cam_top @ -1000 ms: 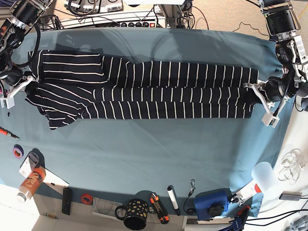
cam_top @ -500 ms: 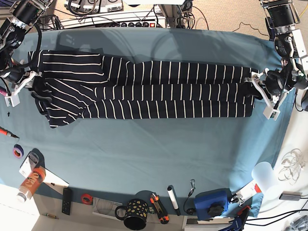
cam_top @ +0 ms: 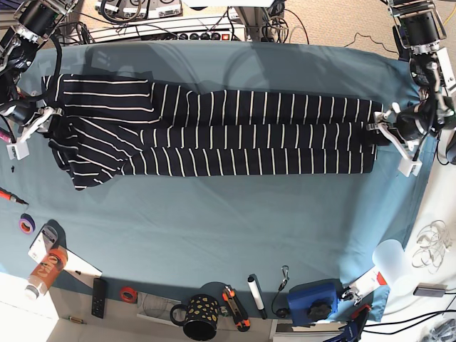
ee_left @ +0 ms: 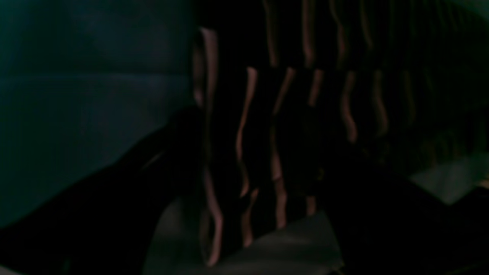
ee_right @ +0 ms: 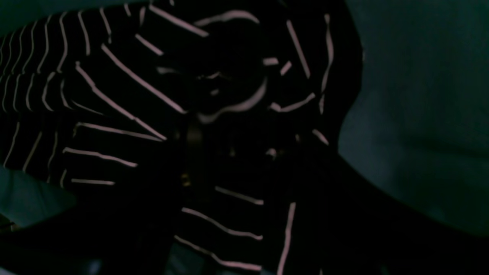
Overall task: Layout the t-shirt on the table in an organized manner, then fold the t-shirt properly
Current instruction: 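Hold the shirt ends with both grippers and straighten the long strip, then lift the strip end with the left gripper and fold it toward the right gripper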
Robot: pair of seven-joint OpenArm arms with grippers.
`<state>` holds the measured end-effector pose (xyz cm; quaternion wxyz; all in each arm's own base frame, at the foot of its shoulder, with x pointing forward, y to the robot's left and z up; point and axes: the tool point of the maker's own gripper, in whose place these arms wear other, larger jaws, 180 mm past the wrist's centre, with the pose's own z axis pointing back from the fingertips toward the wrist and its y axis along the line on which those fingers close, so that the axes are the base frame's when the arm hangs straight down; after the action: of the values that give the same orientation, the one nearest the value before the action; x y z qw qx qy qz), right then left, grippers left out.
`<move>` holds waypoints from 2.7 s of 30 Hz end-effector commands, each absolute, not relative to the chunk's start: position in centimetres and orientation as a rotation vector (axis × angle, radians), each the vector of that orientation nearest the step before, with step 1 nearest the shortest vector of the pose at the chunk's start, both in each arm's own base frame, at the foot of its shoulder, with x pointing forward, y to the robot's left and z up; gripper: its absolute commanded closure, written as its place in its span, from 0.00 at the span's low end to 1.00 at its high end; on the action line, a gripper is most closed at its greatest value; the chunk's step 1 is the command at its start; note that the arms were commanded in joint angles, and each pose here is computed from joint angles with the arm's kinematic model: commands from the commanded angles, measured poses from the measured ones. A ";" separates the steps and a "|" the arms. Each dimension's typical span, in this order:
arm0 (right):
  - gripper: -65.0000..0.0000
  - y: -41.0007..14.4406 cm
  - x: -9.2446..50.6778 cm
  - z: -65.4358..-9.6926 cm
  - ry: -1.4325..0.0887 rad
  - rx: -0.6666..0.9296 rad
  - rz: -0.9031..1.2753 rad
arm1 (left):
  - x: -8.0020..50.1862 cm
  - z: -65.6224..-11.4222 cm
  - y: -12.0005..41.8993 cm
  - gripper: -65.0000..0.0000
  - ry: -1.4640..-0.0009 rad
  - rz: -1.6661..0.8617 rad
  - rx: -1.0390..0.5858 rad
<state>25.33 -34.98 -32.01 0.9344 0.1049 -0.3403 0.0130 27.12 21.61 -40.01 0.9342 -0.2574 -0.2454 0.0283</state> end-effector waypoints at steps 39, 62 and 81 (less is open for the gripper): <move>0.61 -35.5 26.5 -29.9 -0.777 0.200 0.041 | 31.5 -35.0 25.9 1.00 -0.570 -0.089 -0.309; 0.61 -35.5 26.9 -29.6 -0.808 0.200 0.038 | 27.8 -32.4 8.8 1.00 -0.736 -0.502 -0.140; 0.61 -32.5 26.7 -32.0 -0.811 0.293 -0.017 | 28.9 -33.4 -7.0 1.00 -0.708 -0.669 -0.184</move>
<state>25.83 -31.94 -33.73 0.9182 0.1484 -0.3669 -0.0155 28.12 -6.12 -34.91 0.8893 -0.0772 -0.3145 -0.3228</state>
